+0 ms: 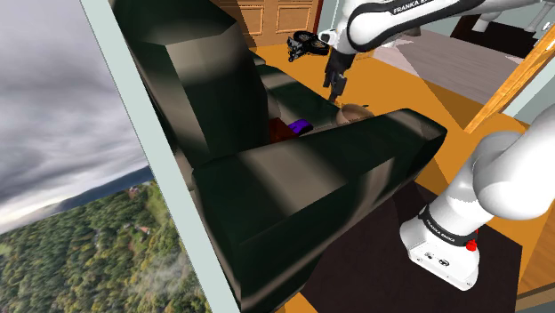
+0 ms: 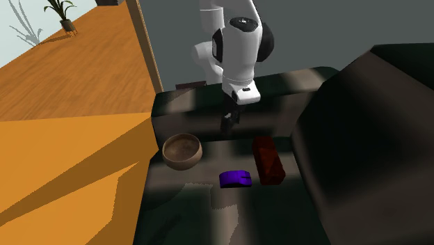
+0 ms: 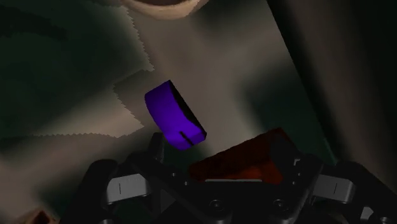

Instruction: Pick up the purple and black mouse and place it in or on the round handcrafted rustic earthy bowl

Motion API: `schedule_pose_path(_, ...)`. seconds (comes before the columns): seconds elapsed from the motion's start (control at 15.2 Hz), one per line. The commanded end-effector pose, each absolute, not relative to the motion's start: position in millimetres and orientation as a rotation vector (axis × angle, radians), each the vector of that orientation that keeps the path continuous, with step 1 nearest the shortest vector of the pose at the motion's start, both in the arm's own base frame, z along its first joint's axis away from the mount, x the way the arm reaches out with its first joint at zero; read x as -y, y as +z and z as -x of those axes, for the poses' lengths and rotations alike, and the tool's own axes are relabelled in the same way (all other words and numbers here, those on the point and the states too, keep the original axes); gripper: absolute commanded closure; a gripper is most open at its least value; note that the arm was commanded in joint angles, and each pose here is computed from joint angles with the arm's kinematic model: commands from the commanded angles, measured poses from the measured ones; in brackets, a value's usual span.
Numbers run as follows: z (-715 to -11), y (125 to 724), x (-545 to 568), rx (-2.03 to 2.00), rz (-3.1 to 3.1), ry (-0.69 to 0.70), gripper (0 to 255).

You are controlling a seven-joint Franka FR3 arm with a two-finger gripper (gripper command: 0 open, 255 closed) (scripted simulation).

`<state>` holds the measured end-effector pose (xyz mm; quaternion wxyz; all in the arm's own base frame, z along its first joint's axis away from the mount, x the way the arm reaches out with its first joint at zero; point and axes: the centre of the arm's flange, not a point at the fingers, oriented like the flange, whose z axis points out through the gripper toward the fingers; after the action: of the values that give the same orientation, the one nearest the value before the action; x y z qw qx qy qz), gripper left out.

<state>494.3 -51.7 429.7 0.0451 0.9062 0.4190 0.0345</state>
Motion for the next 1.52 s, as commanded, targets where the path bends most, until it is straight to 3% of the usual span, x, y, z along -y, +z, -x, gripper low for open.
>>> schedule_pose_path(0.0, -510, 409, 53, -1.372, -2.722, 0.081, 0)
schedule_pose_path(0.79, -597, 270, 40, -1.864, -2.411, -0.065, 0)
schedule_pose_path(1.45, -598, 229, 44, -1.869, -2.406, -0.067, 0)
